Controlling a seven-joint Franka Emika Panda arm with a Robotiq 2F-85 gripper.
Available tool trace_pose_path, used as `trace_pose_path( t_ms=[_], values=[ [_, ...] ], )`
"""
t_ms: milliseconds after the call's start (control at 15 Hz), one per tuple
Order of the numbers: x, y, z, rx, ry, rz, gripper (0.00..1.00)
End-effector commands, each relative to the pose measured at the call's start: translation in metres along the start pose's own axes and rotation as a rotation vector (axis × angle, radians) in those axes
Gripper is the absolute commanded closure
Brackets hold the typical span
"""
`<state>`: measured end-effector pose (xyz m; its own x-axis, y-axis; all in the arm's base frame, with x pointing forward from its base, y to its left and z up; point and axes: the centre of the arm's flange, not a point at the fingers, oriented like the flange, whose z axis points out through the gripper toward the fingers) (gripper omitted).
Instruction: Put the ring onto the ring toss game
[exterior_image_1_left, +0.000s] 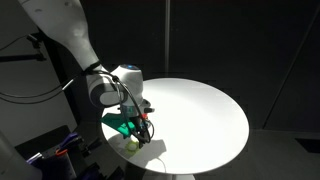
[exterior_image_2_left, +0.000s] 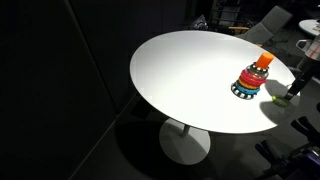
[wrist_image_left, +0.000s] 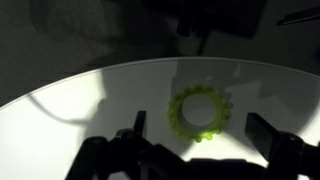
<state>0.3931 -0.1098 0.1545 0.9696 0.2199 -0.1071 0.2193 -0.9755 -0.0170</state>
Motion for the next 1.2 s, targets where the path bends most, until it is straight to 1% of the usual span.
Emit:
trace_pose_path(
  t_ms=[0,533,1133],
  values=[
    [0.007,0.003,0.012,-0.012,0.009,0.014,0.0],
    [0.013,-0.001,0.027,-0.02,-0.001,0.015,0.0],
    [0.017,-0.005,0.034,-0.025,-0.017,0.01,0.0]
  ],
)
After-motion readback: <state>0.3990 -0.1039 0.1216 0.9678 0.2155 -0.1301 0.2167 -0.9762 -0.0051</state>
